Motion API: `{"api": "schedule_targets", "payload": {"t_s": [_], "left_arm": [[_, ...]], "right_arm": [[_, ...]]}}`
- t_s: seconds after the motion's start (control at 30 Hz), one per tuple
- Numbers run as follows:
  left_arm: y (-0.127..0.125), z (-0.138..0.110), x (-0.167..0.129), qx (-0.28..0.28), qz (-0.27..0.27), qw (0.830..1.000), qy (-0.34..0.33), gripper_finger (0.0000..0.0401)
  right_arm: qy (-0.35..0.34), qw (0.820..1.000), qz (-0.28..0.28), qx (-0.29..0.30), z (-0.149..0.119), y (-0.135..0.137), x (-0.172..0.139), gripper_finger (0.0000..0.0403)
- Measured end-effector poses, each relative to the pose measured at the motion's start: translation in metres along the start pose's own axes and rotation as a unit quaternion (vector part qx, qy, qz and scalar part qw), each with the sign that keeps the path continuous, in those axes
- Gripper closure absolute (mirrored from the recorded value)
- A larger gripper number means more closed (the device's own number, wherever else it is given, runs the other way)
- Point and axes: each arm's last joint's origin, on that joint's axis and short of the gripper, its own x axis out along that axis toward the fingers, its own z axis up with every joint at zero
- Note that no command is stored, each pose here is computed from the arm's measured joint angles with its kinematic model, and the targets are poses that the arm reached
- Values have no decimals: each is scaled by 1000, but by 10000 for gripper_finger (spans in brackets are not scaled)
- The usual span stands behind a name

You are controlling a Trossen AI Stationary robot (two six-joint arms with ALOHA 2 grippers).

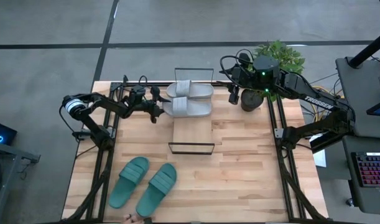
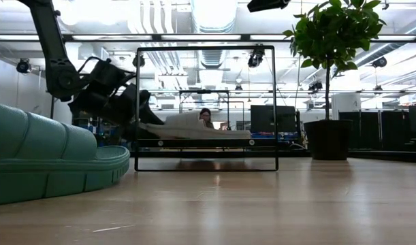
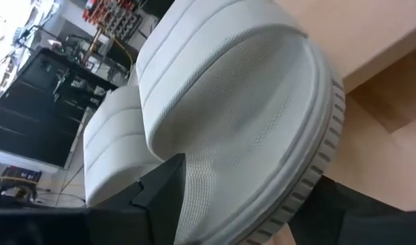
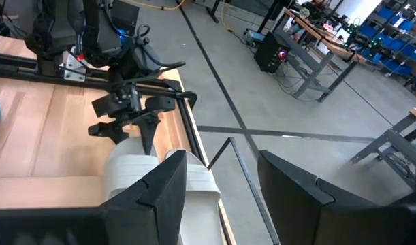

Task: Pick and place slides into the shelf
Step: Put the gray slipper on the shelf

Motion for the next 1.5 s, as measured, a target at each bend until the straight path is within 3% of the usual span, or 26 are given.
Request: {"api": "schedule_targets", "payload": {"t_s": [0.33,0.9,1.5], "left_arm": [[0,-5,0,-5,27,996,88,197],[-1,-7,-1,-5,41,990,134,197],[-5,1,3,2,39,989,141,190]], "right_arm": [[0,1000,0,0,0,0,0,230],[6,1000,3,-1,-1,1,0,230],[12,1000,5,-6,-4,2,2,230]]}}
